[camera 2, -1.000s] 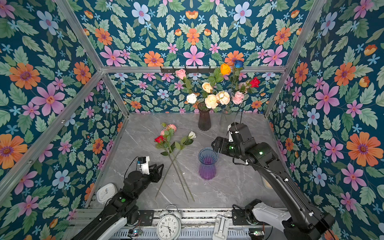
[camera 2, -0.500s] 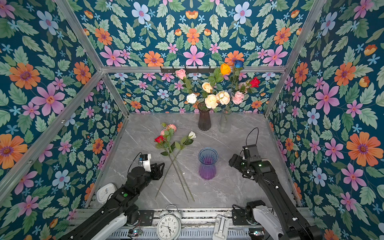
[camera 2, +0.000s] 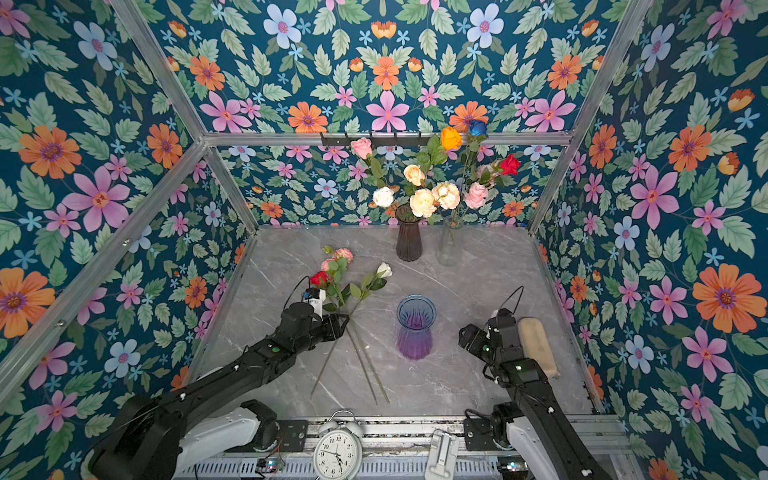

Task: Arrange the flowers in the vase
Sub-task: 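Reach the left gripper to the pink rose stem and close on it, then lift the pink rose up out of the bunch with the left gripper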

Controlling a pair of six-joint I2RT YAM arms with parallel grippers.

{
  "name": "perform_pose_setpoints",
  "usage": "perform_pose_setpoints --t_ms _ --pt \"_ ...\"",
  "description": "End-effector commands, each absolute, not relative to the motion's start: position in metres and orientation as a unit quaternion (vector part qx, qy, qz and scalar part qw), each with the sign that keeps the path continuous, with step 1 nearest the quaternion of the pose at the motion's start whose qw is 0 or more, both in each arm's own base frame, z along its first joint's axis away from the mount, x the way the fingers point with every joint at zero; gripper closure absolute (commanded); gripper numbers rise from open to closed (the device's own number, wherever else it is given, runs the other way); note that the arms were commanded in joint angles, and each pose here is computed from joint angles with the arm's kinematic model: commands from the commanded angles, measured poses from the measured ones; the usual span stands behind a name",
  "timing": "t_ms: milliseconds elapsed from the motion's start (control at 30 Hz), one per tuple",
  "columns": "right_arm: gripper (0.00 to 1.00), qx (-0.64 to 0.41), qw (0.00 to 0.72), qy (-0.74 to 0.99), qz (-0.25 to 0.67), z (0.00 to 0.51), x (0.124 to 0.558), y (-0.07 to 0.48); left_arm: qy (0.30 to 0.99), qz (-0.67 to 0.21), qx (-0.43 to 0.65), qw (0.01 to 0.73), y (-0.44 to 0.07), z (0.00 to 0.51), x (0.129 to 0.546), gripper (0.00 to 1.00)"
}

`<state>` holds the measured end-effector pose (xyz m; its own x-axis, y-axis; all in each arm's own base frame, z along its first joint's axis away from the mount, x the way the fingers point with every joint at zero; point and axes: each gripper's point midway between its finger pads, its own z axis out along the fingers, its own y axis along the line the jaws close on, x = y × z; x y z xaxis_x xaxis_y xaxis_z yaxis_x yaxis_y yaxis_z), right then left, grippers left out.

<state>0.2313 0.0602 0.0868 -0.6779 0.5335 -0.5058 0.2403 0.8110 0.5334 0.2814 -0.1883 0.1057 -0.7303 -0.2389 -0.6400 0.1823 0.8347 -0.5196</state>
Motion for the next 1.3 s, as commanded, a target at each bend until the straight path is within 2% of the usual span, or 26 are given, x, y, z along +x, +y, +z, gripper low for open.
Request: perform_pose_setpoints --t_ms 0,133,300,800,1167,1267 --pt "0.10 0.192 0.383 0.873 0.235 0.101 0.234 0.063 0.888 -0.295 -0.022 0.352 -0.194 0.103 0.287 0.46" --pt "0.10 0.188 0.417 0.853 0.251 0.110 0.226 0.062 0.896 -0.286 -0.030 0.337 -0.192 0.091 0.294 0.45" --pt "0.10 0.190 0.443 0.837 0.259 0.117 0.222 0.059 0.898 -0.292 -0.042 0.325 -0.187 0.074 0.305 0.48" --pt "0.11 0.190 0.442 0.838 0.259 0.117 0.222 0.059 0.887 -0.336 -0.054 0.311 -0.201 0.069 0.338 0.55" --pt "0.11 0.188 0.443 0.837 0.260 0.117 0.222 0.059 0.885 -0.348 -0.077 0.299 -0.202 0.054 0.341 0.66" --pt "0.11 0.188 0.442 0.837 0.260 0.117 0.222 0.059 0.881 -0.355 -0.079 0.303 -0.202 0.057 0.343 0.76"
